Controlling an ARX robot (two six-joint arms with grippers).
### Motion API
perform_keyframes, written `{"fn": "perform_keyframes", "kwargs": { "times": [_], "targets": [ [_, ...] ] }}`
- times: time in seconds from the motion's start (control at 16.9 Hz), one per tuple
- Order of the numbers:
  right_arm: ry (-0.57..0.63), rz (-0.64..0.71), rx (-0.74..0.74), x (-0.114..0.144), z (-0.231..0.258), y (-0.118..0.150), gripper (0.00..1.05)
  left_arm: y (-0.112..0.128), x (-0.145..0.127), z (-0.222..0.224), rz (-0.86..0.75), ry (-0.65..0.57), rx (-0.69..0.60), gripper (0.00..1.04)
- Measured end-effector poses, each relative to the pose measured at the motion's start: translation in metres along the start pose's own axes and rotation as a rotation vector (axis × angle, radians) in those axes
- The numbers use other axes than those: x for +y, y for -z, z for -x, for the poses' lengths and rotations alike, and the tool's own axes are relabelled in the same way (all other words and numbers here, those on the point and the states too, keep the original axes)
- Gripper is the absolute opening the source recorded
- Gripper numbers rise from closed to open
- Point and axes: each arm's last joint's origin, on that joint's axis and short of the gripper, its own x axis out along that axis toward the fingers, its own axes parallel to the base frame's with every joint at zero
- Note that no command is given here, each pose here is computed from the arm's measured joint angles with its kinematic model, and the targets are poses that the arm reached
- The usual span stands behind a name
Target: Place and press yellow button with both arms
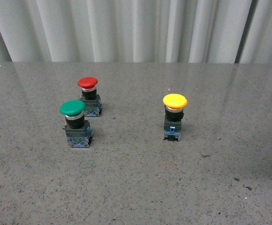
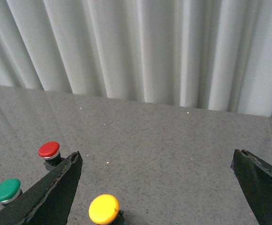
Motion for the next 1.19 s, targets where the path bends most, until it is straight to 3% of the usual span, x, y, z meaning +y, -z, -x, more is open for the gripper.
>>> {"fn": "perform_keyframes", "kwargs": {
  "times": [0.18,0.24,0.71,0.95,1.01,1.07,1.13,1.19],
  "targets": [
    [-0.059,0.032,0.075,0.019,-0.039,0.000,0.98,0.000,0.000,0.000,0.000,0.000,0.000,0.98],
    [-0.066,0.069,0.175,0.025,-0.065,0.013,0.98,0.000,0.000,0.000,0.000,0.000,0.000,0.98],
    [-0.060,0.079,0.231,0.028,-0.073,0.022,0.98,0.000,0.000,0.000,0.000,0.000,0.000,0.98],
    [-0.062,0.085,0.235,0.031,-0.076,0.022,0.85,0.000,0.000,0.000,0.000,0.000,0.000,0.98],
    [-0.063,0.091,0.232,0.033,-0.077,0.021,0.80,0.000,0.000,0.000,0.000,0.000,0.000,0.98],
    [-0.085,0.112,0.256,0.041,-0.082,0.027,0.50,0.000,0.000,0.000,0.000,0.000,0.000,0.98],
    [-0.088,0.139,0.330,0.047,-0.090,0.045,0.08,0.000,0.000,0.000,0.000,0.000,0.000,0.98],
    [-0.095,0.159,0.393,0.051,-0.098,0.058,0.02,0.000,0.000,0.000,0.000,0.000,0.000,0.98]
  ]
}}
